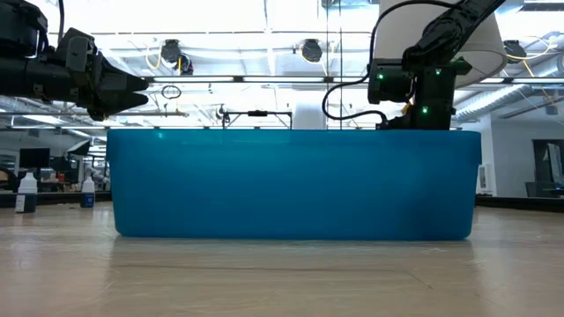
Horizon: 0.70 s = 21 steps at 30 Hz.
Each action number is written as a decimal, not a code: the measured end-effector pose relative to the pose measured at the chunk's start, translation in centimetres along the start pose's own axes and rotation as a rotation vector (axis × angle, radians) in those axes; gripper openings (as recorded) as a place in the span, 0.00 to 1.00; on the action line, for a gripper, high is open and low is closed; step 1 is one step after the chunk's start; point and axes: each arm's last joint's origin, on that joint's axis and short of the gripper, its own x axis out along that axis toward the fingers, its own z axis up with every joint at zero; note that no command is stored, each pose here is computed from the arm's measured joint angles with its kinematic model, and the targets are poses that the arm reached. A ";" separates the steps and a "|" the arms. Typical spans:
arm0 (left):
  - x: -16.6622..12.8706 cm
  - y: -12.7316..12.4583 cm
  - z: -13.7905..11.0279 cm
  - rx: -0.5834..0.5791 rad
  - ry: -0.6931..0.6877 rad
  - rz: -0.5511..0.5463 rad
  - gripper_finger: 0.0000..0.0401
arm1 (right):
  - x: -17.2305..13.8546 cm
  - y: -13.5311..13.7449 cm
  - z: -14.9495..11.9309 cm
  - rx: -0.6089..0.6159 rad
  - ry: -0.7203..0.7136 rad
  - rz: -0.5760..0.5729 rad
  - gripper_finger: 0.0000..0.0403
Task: Pick & Place food coloring
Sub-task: Put the small green food coloring bottle into the blue bin
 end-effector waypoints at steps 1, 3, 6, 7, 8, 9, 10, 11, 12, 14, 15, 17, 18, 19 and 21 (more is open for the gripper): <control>0.0 0.0 0.0 0.000 0.000 0.000 0.67 | 0.0 0.0 0.0 0.000 -0.001 0.000 0.33; 0.0 0.0 0.0 0.001 0.000 0.000 0.67 | 0.0 0.0 0.0 0.000 -0.001 0.000 0.35; 0.0 0.0 0.0 0.000 0.000 0.000 0.67 | 0.0 0.0 0.0 0.000 -0.001 0.000 0.36; 0.0 0.0 0.0 0.000 0.000 0.000 0.67 | 0.0 0.0 0.0 0.000 0.000 0.000 0.36; 0.0 0.0 0.0 0.001 0.000 0.000 0.67 | 0.0 0.0 0.0 0.000 0.001 -0.001 0.36; 0.0 0.0 0.0 0.000 0.000 0.000 0.67 | 0.0 0.0 0.0 0.000 0.002 -0.001 0.35; 0.0 0.0 0.0 0.000 0.000 0.000 0.67 | 0.0 0.0 0.0 -0.001 0.003 -0.002 0.35; 0.0 0.0 0.0 0.000 0.000 0.000 0.67 | 0.0 0.0 0.0 -0.001 0.004 -0.003 0.35; 0.0 0.0 0.0 0.000 0.000 0.000 0.67 | 0.0 0.0 0.0 -0.001 0.005 -0.003 0.34; 0.0 0.0 0.0 0.001 0.000 0.000 0.67 | 0.0 0.0 -0.1 -0.001 0.006 -0.004 0.34; 0.0 0.0 0.0 0.000 0.000 0.000 0.67 | 0.0 0.0 -0.1 0.000 0.006 -0.004 0.34; 0.0 0.0 0.0 0.000 0.000 0.000 0.67 | 0.0 0.0 -0.1 -0.001 0.007 -0.004 0.34; 0.0 0.0 0.0 0.001 0.000 0.000 0.67 | 0.0 0.0 -0.1 -0.001 0.008 -0.005 0.34; 0.0 0.0 0.0 0.000 0.000 0.000 0.67 | 0.0 -0.1 -0.1 -0.001 0.012 -0.007 0.34; 0.0 0.0 0.0 0.000 0.000 0.000 0.67 | 0.0 -0.1 -0.2 -0.002 0.020 -0.011 0.33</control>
